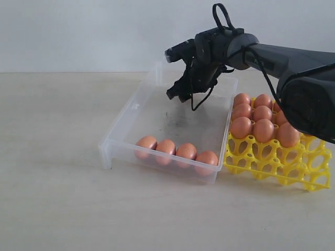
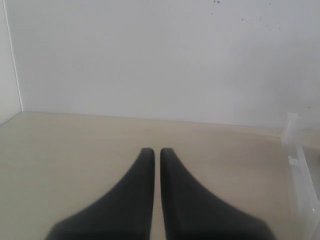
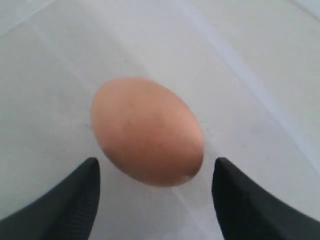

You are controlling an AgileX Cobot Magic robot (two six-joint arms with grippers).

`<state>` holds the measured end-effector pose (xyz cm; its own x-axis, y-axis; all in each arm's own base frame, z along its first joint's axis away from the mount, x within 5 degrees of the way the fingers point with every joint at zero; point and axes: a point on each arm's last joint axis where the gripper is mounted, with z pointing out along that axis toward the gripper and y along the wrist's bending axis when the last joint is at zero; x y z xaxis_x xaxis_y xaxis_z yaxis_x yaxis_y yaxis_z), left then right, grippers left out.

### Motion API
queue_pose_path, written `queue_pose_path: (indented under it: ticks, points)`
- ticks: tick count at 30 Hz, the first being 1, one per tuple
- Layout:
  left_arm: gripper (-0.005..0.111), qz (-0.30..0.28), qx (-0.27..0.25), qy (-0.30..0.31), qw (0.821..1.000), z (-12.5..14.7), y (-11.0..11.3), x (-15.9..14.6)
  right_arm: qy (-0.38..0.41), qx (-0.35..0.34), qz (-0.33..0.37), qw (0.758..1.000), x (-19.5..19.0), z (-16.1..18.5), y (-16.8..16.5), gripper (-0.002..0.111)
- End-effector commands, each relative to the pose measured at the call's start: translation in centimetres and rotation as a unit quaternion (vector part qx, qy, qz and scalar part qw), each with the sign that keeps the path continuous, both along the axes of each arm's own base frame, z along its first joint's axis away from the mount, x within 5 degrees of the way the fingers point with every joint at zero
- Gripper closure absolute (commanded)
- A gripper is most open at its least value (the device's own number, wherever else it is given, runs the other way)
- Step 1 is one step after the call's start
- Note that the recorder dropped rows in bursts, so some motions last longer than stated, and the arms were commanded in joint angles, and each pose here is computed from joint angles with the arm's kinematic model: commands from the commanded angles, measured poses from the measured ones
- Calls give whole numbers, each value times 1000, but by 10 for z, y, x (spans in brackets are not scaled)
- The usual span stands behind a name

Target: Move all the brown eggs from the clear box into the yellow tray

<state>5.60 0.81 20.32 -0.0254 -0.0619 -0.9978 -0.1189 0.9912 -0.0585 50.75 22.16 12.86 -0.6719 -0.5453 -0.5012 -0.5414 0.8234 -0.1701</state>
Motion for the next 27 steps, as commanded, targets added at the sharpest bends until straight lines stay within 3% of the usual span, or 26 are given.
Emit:
queue_pose_path:
  ticks: [1,8,13,21,23,27]
  points:
    - [103,-3,-1,1,1000,-1,0,0,-42,-99,157,982,1,11,-3,50]
    - [103,-3,-1,1,1000,-1,0,0,-82,-162,261,948,4,13,-2,50]
    - [103,-3,-1,1,1000,-1,0,0,-113,-150,264,946,8,15,2,50]
    - [103,-3,-1,1,1000,-1,0,0,-99,-144,281,944,7,-2,5,51]
    - [103,-3,-1,1,1000,-1,0,0,-94,-137,274,947,7,-6,5,57]
    - [103,-3,-1,1,1000,-1,0,0,-89,-120,245,958,8,-10,4,90]
